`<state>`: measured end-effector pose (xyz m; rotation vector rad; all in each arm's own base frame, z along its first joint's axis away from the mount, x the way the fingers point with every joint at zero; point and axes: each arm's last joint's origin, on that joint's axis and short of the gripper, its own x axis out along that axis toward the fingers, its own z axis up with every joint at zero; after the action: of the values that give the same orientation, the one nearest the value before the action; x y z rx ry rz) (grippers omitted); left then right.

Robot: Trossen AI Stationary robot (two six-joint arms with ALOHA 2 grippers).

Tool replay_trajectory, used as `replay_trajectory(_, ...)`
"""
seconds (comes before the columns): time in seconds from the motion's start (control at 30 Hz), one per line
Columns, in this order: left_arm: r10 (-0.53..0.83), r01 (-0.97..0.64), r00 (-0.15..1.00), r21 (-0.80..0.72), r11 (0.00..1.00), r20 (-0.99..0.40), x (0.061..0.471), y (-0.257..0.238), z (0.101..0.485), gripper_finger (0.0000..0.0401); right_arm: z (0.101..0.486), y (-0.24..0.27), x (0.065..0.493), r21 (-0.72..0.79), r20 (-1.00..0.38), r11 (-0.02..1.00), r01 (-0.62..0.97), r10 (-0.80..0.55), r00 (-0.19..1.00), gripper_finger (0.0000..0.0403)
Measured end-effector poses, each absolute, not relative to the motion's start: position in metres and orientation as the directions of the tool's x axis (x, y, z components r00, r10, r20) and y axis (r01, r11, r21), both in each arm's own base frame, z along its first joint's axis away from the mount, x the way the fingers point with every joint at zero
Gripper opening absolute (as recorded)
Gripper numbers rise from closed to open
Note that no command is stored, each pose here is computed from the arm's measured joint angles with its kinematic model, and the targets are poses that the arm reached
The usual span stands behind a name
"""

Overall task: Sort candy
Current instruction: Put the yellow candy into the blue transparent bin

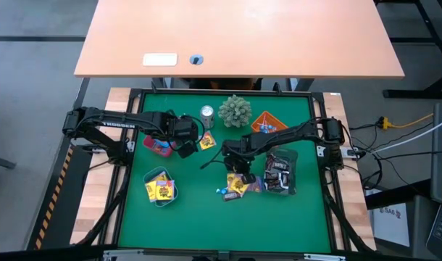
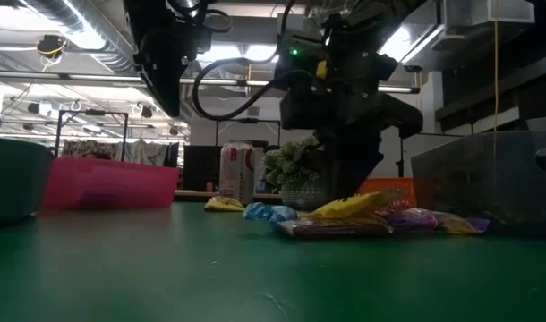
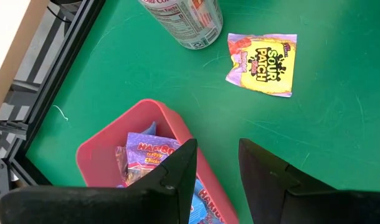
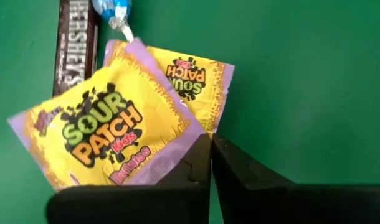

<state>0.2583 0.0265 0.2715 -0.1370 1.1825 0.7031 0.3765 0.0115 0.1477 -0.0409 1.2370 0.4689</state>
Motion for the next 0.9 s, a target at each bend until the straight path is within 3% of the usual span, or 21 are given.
replay_trajectory(0.6,0.414,-0.546,0.278,0.212,0.810,-0.867,0.266,0.015,0.273,0.0108,0.147,0.009,0.376,0.145,-0.941,0.929,-0.342,0.236,0.244,0.0001)
replay_trajectory(0.9,0.403,-0.525,0.323,0.193,0.829,-0.856,0.269,0.005,0.274,0.0108,0.147,-0.001,0.380,-0.021,-0.954,0.968,-0.249,0.055,0.296,0.0000)
